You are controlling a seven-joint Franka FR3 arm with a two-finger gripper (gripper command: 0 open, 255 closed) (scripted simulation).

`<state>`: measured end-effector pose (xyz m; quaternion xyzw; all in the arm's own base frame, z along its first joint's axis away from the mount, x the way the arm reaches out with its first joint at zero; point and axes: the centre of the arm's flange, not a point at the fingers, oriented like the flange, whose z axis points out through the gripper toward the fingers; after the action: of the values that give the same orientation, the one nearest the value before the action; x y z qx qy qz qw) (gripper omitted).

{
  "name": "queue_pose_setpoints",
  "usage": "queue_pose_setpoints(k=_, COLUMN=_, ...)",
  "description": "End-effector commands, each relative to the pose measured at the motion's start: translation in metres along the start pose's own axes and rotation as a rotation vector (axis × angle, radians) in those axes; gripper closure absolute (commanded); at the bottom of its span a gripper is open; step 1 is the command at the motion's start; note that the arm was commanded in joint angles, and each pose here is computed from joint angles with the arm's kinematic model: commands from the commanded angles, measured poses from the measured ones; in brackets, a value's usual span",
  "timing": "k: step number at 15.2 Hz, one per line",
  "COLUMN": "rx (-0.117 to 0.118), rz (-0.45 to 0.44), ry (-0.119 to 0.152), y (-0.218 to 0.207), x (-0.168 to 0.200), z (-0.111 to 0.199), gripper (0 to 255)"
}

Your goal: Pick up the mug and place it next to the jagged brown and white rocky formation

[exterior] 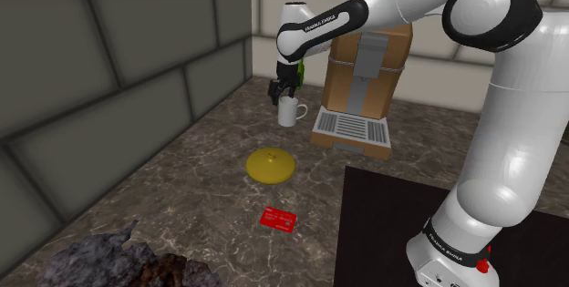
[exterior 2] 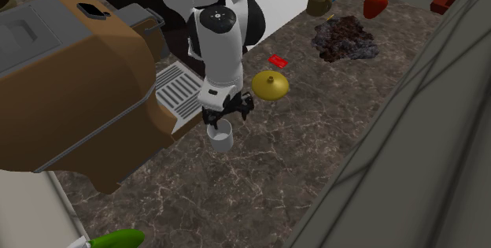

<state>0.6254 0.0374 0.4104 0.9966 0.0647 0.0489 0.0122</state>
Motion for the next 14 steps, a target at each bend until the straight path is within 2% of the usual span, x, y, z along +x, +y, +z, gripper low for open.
queue_pose_setpoints(k=1, rx=0.0, rz=0.0, ry=0.001, y=0.001, x=0.001, z=0.011, gripper=0)
queue_pose_setpoints(k=5, rx=0.0, rz=0.0, ry=0.001, y=0.001, x=0.001, z=0.029, gripper=0)
queue_pose_setpoints(k=12, rx=0.0, rz=0.0, ry=0.001, y=0.001, x=0.001, z=0.029, gripper=0)
queue_pose_setpoints(k=13, rx=0.0, rz=0.0, ry=0.001, y=0.001, x=0.001, z=0.029, gripper=255)
queue_pose_setpoints(k=14, rx=0.0, rz=0.0, ry=0.001, y=0.001, x=0.001, z=0.029, gripper=255)
